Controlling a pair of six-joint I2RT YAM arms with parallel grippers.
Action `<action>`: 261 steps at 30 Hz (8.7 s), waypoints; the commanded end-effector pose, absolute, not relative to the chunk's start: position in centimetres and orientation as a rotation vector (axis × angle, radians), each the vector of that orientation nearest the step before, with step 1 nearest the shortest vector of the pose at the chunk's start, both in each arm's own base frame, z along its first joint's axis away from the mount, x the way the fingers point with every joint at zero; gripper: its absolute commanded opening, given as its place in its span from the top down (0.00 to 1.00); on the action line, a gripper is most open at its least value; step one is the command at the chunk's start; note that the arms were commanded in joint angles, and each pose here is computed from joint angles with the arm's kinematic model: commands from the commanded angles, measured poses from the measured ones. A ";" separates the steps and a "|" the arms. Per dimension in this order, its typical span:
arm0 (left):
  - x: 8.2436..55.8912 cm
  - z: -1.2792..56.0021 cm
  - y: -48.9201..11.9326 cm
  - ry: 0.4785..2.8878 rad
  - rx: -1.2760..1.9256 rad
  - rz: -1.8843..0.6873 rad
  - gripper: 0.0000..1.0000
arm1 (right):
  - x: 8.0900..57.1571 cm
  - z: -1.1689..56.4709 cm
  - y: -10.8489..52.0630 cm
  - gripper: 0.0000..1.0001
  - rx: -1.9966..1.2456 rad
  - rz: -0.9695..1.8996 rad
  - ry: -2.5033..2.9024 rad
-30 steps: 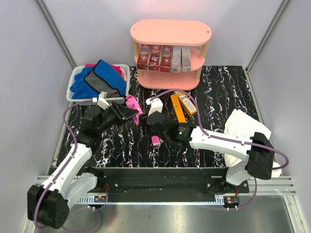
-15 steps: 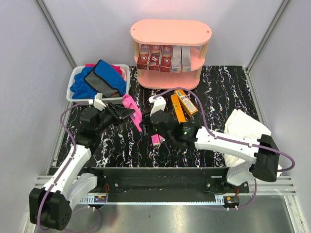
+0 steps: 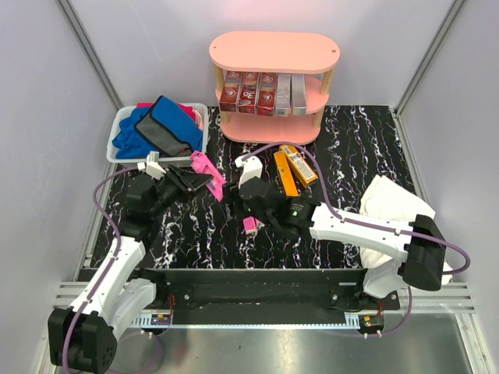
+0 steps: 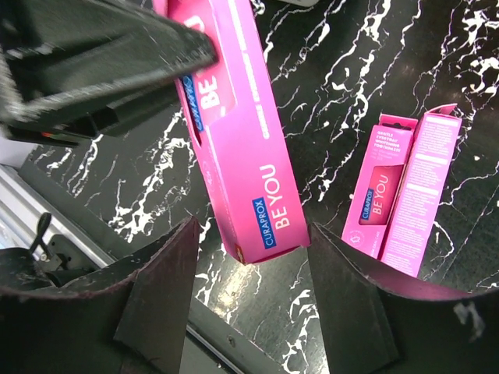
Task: Place and organize the toothpastes onto the shelf
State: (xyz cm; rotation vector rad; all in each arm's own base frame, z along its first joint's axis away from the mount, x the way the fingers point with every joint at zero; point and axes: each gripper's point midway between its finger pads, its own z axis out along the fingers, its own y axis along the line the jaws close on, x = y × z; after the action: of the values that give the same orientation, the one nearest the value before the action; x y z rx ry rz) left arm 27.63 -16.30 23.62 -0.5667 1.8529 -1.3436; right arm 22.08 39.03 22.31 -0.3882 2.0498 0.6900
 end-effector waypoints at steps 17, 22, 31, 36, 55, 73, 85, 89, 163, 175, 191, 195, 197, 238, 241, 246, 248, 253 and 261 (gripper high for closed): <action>27.1 26.4 -16.9 1.740 -0.460 -1.464 0.57 | 20.7 27.2 38.9 0.68 -0.392 0.935 1.783; 27.0 26.2 -17.1 1.763 -0.437 -1.471 0.14 | 20.5 27.4 38.8 0.70 -0.392 0.953 1.764; 26.6 25.7 -15.6 1.871 -0.375 -1.223 0.01 | 22.2 25.7 38.7 0.72 -0.295 0.983 1.847; 25.7 25.0 -13.1 1.924 -0.375 -0.992 0.01 | 24.4 23.6 36.5 0.73 -0.109 1.120 1.911; 24.7 24.2 -11.4 1.933 -0.339 -0.850 0.01 | 34.0 17.8 33.3 0.79 0.270 1.631 1.863; 23.4 22.2 -10.2 1.973 -0.308 -0.740 0.01 | 48.7 14.2 35.7 0.83 0.623 1.717 1.748; 23.0 21.7 -9.9 1.990 -0.307 -0.720 0.01 | 55.1 13.2 36.1 0.84 0.808 1.604 1.683; 22.9 21.8 -10.0 1.985 -0.314 -0.731 0.01 | 56.8 11.5 36.4 0.84 0.897 1.586 1.687; 32.1 3.8 -27.2 2.556 -0.149 -0.855 0.60 | 31.9 15.8 25.6 0.05 0.472 1.284 2.027; 31.7 5.1 -26.6 2.518 -0.140 -0.850 0.84 | 32.2 15.5 26.5 0.05 0.444 1.325 2.041; 31.4 17.1 -25.4 2.182 -0.214 -1.134 0.91 | 31.8 17.8 26.0 0.05 0.333 1.243 2.010; 31.5 19.9 -23.6 2.056 -0.310 -1.242 0.91 | 31.2 19.3 27.1 0.04 0.274 1.196 1.994; 30.9 20.7 -22.9 2.015 -0.368 -1.309 0.91 | 30.0 20.2 28.7 0.05 0.194 1.189 1.984; 28.0 27.3 -17.9 1.661 -0.535 -1.708 0.89 | 24.1 25.9 36.9 0.38 -0.064 0.915 1.775; 28.0 27.1 -17.9 1.665 -0.538 -1.705 0.89 | 23.9 26.4 36.8 0.33 -0.069 0.934 1.755; 28.0 26.8 -17.9 1.668 -0.548 -1.703 0.89 | 23.3 27.1 36.8 0.41 -0.092 0.978 1.718; 28.0 26.7 -17.9 1.667 -0.551 -1.703 0.89 | 23.0 27.4 37.1 0.47 -0.112 0.998 1.706; 28.0 26.7 -18.0 1.669 -0.546 -1.708 0.89 | 22.4 27.3 38.8 0.65 -0.188 1.038 1.714; 27.4 26.2 -18.4 1.724 -0.490 -1.682 0.50 | 22.5 27.3 38.8 0.75 -0.188 1.032 1.717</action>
State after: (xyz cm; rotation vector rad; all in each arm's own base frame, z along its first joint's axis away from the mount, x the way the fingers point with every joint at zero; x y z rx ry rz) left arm 28.52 -17.62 24.35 -0.6410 1.7385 -1.6559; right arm 23.01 37.83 24.02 -0.1794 1.8018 0.9502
